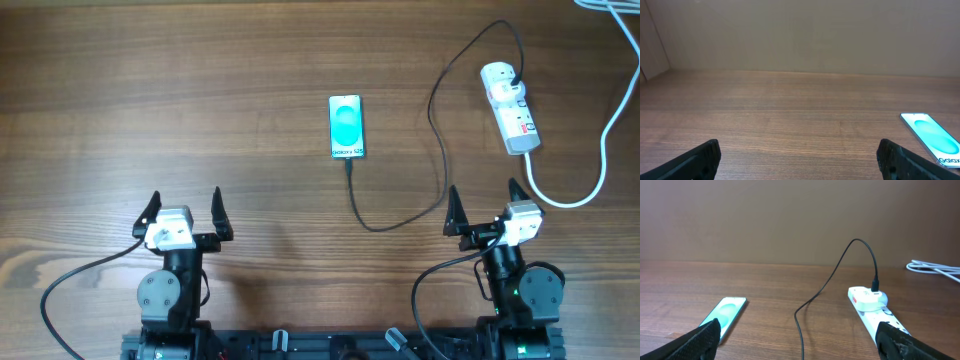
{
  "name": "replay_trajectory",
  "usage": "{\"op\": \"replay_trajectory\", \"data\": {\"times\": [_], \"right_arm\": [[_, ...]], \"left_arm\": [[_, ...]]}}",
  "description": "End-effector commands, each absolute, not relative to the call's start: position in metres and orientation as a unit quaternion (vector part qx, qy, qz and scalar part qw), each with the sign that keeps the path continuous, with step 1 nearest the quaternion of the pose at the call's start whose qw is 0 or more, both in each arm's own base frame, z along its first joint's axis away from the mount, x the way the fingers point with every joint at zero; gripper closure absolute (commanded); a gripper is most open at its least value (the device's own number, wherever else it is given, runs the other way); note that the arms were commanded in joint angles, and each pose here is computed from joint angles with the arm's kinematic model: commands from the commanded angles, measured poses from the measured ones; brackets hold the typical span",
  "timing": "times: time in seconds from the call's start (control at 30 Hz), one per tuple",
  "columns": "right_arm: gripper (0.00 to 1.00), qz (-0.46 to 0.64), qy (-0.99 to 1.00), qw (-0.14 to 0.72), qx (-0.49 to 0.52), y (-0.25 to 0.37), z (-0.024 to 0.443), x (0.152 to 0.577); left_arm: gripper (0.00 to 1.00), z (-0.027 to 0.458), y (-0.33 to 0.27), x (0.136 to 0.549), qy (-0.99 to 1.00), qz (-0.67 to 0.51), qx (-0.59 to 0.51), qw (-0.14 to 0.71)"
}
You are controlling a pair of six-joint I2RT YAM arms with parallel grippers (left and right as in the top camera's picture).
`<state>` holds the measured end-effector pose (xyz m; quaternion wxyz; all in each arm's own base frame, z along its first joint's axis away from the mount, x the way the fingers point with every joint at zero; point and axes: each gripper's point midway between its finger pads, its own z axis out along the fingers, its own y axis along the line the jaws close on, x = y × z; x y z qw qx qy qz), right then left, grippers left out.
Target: Plug charger to phone and switch on socket
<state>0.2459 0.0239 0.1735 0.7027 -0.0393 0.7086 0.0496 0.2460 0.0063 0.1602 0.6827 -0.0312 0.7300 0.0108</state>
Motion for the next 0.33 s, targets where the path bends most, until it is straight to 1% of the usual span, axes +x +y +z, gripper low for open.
{"op": "replay_trajectory", "data": {"times": [0.0, 0.3], "right_arm": [[0.00, 0.050, 0.705, 0.707, -0.031, 0.0223, 0.1758, 0.2456], [0.01, 0.050, 0.705, 0.707, -0.031, 0.0223, 0.1758, 0.2456]], "left_arm": [[0.00, 0.1599, 0.0080, 0.2458, 0.728, 0.019, -0.027, 0.685], [0.00, 0.1600, 0.0081, 0.2459, 0.728, 0.019, -0.027, 0.685]]}}
